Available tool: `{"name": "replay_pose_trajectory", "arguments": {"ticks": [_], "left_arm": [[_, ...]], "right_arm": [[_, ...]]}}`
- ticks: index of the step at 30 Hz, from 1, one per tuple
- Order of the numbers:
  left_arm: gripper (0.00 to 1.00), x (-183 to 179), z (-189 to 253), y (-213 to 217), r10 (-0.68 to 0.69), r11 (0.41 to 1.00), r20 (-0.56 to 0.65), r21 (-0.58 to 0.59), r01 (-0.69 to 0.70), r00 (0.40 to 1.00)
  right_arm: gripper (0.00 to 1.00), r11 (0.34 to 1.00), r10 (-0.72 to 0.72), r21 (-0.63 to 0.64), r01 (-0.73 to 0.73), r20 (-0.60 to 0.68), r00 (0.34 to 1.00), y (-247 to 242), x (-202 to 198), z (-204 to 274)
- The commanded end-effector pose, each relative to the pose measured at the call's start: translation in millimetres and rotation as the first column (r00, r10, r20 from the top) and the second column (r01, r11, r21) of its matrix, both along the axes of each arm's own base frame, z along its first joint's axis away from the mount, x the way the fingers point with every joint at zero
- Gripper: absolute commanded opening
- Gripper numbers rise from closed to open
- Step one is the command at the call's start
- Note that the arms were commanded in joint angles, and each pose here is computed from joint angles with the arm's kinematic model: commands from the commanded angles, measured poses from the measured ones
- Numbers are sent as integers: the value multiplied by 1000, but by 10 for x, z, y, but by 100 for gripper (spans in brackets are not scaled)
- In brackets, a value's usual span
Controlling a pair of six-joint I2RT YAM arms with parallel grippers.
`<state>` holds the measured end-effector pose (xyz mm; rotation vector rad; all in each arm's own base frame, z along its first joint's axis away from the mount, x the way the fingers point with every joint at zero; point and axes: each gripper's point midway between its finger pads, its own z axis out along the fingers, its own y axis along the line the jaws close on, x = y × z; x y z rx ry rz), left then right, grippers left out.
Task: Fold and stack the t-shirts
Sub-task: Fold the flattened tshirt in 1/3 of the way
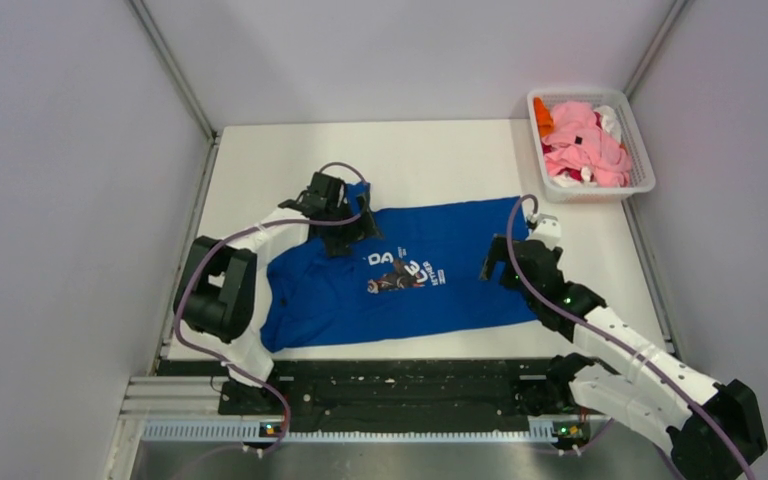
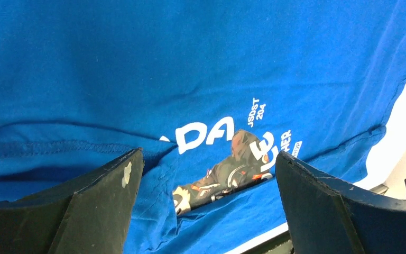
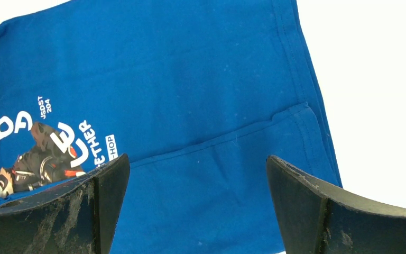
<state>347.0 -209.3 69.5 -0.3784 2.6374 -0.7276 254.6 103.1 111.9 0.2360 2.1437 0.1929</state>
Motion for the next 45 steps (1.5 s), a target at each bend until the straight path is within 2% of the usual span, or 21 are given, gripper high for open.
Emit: {"name": "replay_pose_trajectory", "arguments": {"ticks": [1, 8, 11, 15, 19, 26, 29, 35, 42, 45], "left_arm": [[99, 142, 396, 52, 4, 999, 125, 34, -8, 992], [99, -108, 575, 579, 113, 969, 205, 195, -154, 972], [99, -307, 474, 647, 110, 969, 186, 199, -147, 976], [99, -458, 278, 523, 72, 986, 130, 138, -90, 989], [99, -442, 57, 532, 93, 980, 61, 170, -102, 994], [99, -195, -131, 423, 101, 979, 23, 174, -103, 995], [99, -17, -95, 375, 108, 979, 46, 171, -114, 993], [99, 296, -12, 465, 157, 967, 64, 193, -167, 985], [99, 460, -28, 628, 206, 955, 37, 211, -209, 978], [99, 535, 26, 645, 217, 958, 42, 180, -221, 975]], "right_arm": [[99, 1000, -10, 14, 9, 65, 998, 14, 81, 233], [99, 1000, 12, 18, -14, 56, 998, 57, 78, 204], [99, 993, 111, 38, -114, 71, 991, 226, 83, 246], [99, 942, 301, 122, -311, 93, 949, 688, 103, 306], [99, 935, 330, 103, -338, 89, 940, 854, 169, 359], [99, 960, 265, 68, -270, 74, 961, 677, 144, 305], [99, 969, 239, 52, -243, 68, 969, 593, 122, 285], [99, 979, 194, 41, -198, 79, 978, 484, 109, 290], [99, 988, 154, 12, -155, 70, 986, 382, 110, 283], [99, 988, 150, 12, -151, 75, 986, 374, 104, 292]]}}
